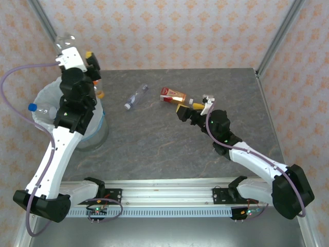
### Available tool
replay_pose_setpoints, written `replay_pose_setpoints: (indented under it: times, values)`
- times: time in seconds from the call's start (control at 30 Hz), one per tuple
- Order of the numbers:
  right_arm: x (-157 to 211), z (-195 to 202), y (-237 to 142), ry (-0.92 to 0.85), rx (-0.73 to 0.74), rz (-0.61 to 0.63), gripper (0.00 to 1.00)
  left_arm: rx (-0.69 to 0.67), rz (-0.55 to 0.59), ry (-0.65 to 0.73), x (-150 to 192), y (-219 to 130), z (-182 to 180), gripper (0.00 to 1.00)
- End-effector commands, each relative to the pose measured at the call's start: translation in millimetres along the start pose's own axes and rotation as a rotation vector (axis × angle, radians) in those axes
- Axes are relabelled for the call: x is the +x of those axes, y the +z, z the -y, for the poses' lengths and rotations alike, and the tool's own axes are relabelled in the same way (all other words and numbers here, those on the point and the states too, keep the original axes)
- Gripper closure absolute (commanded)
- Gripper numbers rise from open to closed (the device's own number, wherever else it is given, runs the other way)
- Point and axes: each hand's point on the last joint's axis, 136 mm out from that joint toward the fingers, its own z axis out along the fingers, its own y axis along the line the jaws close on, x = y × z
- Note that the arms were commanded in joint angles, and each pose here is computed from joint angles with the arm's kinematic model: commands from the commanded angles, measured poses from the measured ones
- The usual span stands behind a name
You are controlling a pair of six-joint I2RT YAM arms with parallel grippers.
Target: Put the plastic bottles in the bin
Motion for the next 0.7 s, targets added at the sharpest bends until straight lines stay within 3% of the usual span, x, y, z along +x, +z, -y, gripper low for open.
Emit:
replay_pose_setpoints:
  times: [0.0,0.4,0.67]
  values:
    - [-7,-5,-4,-0.031,-0.018,0.044,0.01,-0.112,0.015,-0.032,-9,6,-33,1.00]
    - [-7,-7,-2,-0.053,-0.023,0.039,0.01,-0.511,0.116,-0.163,24,10,-127,1.00]
    - [-8,-8,-3,-0.039,-0.025,0.038,0.01,-0.676,0.114,-0.329,61,19,-179,1.00]
